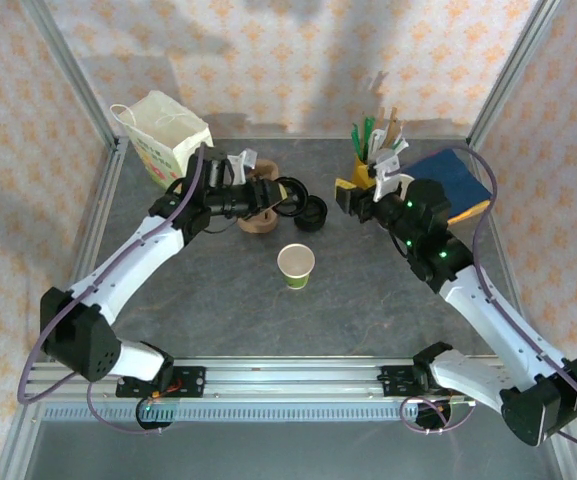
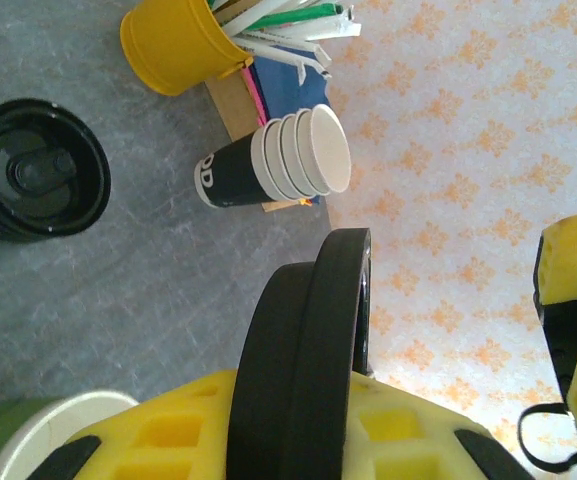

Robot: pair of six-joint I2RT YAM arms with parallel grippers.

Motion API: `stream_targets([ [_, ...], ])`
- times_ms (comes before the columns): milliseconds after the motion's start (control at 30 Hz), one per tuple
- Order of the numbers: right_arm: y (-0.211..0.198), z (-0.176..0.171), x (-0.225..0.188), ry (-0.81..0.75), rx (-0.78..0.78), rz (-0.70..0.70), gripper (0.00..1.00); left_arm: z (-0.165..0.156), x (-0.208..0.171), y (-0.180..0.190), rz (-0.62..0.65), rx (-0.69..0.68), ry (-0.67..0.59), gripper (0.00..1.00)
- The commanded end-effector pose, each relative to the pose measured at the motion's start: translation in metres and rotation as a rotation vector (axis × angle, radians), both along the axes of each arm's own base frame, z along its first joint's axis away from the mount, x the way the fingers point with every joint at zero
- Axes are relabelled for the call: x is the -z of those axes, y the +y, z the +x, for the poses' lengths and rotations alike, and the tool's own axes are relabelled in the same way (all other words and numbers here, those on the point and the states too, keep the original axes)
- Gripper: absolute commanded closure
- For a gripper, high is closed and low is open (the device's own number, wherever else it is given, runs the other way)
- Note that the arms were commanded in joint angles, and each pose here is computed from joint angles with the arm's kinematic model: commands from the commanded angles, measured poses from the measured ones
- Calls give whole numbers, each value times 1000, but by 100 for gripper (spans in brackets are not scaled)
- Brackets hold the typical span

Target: Pack the takeout coffee

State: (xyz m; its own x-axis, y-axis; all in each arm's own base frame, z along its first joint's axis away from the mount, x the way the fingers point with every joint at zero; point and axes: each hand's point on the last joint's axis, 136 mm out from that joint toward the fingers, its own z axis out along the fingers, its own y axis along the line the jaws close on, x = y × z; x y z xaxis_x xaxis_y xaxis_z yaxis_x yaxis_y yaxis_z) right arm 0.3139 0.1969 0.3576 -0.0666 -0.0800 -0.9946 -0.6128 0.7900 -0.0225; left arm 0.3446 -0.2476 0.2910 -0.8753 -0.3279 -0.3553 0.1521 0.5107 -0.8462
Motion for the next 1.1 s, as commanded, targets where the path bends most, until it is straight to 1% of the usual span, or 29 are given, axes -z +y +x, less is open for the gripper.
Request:
stream_targets([
  [0,21,-20,-3,-205,-117,-198,42,-19,-32,7,-90,-10,61,79],
  [67,27,-22,1,-244,-90,-261,42,-24,-41,5,-151,-9,88,79],
  [133,37,-30,5,-291,-121,-323,42,-27,-46,6,-185,-25,114,79],
  [233,51,-46,17,-392,-192,-428,42,-31,-47,9,-200,-44,144,80],
  [333,60,-58,21,-505,-228,-495,42,-34,-43,11,-203,-57,173,80],
  [467,63,-58,9,-536,-206,-474,44,-38,-41,11,-214,-62,194,80],
  [767,74,-56,5,-557,-230,-495,51,-40,-35,13,-223,-79,228,80],
  [1067,79,-55,5,-574,-249,-522,52,-42,-30,14,-202,-81,244,82],
])
